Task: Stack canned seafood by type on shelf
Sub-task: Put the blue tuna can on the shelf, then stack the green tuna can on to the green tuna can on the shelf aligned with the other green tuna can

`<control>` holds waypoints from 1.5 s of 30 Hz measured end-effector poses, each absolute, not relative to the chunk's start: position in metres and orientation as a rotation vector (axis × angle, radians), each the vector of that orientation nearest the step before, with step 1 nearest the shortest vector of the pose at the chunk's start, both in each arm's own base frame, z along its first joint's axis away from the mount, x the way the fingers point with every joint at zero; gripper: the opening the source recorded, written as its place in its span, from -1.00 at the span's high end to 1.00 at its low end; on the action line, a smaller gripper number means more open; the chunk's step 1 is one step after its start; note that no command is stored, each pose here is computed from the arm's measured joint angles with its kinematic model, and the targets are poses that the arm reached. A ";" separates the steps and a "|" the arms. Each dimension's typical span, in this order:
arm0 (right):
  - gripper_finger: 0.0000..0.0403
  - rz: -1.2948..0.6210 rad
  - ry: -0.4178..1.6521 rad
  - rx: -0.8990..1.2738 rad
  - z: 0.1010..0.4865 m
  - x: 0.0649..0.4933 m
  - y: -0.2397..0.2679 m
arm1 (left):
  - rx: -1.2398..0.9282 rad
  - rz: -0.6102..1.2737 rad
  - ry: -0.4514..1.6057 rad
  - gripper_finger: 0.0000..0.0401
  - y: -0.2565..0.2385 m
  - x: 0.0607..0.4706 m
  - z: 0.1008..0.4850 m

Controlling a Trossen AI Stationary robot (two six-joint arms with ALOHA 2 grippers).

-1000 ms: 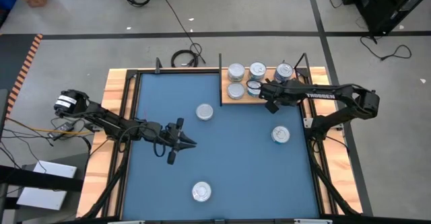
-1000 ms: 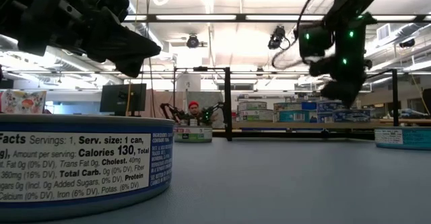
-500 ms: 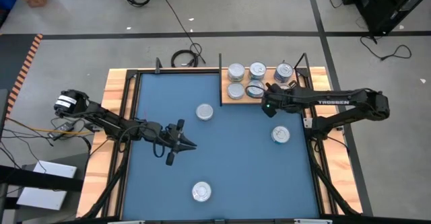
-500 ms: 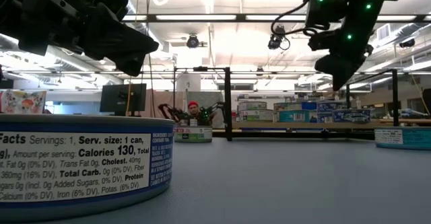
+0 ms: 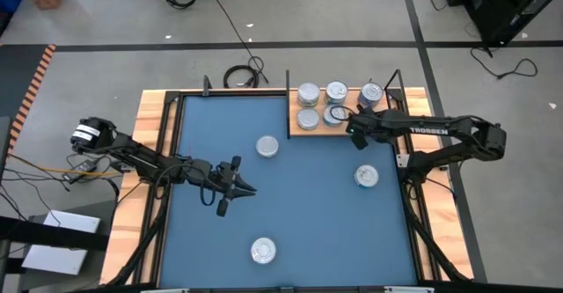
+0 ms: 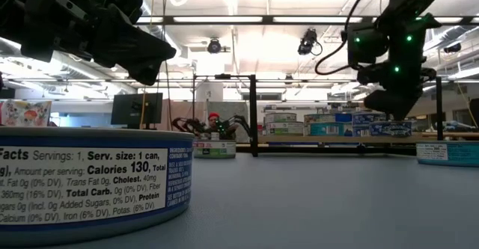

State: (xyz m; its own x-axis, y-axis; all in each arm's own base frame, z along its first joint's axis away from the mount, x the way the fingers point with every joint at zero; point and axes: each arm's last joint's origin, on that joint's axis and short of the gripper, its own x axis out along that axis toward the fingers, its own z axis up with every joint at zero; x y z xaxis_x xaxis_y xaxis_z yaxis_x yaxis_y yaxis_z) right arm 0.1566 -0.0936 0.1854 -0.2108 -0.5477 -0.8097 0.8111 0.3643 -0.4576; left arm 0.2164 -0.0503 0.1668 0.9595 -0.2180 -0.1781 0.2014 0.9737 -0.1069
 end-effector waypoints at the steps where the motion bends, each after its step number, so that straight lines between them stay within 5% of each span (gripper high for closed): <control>1: 0.99 -1.271 1.262 0.282 0.184 0.156 -0.095 | -0.088 -0.210 0.190 0.75 -0.050 0.216 0.167; 14: 0.97 -1.330 1.209 0.272 0.184 0.149 -0.103 | -0.191 -0.045 0.222 0.75 -0.028 0.220 0.163; 22: 0.97 -1.279 1.097 0.238 0.201 0.147 -0.087 | -0.224 0.117 0.317 0.97 0.005 0.219 0.153; 38: 0.98 -0.963 0.835 0.180 0.216 0.175 -0.029 | -0.007 0.051 0.542 0.99 0.033 0.241 0.179; 45: 0.98 -0.806 0.700 0.177 0.223 0.190 -0.004 | 0.082 0.172 0.609 0.99 0.057 0.250 0.188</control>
State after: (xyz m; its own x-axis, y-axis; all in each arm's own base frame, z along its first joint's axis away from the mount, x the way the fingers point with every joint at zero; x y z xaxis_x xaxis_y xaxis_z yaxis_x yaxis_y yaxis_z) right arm 0.1896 -0.0044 0.2233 0.4838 -0.6012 -0.6360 0.7137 0.6916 -0.1108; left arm 0.2504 0.0574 0.1876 0.8062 0.1850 -0.5620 -0.1368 0.9824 0.1272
